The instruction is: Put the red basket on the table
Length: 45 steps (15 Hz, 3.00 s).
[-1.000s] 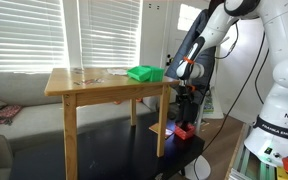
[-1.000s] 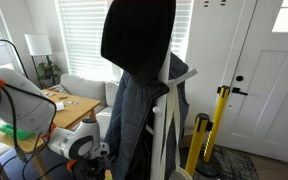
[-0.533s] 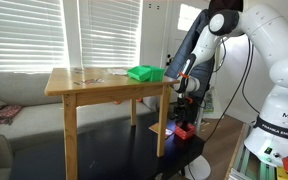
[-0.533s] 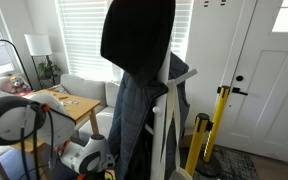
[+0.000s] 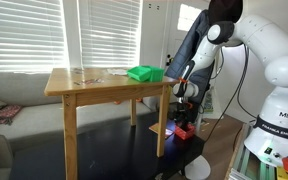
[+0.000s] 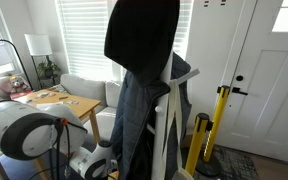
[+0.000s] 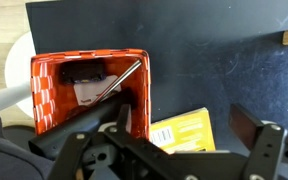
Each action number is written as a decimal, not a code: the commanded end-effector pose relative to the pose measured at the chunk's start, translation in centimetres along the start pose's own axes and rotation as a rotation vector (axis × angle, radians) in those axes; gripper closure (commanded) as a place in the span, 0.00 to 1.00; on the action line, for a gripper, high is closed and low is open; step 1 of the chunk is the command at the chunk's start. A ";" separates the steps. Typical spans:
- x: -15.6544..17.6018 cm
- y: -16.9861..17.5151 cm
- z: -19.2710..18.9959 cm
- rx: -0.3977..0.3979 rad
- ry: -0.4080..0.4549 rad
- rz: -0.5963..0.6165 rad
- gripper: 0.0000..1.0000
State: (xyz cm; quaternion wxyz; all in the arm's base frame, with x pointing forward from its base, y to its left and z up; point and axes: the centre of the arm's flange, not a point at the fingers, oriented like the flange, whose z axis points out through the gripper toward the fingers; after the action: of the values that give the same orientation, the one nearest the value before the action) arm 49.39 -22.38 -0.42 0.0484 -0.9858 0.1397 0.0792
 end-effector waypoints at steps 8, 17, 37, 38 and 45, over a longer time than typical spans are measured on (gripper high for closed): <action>0.9 -0.6 4.4 -0.002 -0.029 0.071 0.00; 2.6 -0.1 8.2 -0.007 0.107 0.089 0.00; -0.7 -2.1 8.3 -0.153 0.136 0.177 0.99; -1.2 -2.3 8.2 -0.166 0.138 0.191 0.99; -6.3 -3.7 5.3 -0.237 0.125 0.174 0.99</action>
State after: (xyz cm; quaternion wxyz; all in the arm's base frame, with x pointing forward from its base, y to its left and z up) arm 46.35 -18.27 -7.98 -0.0680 -0.9731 0.2179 0.0330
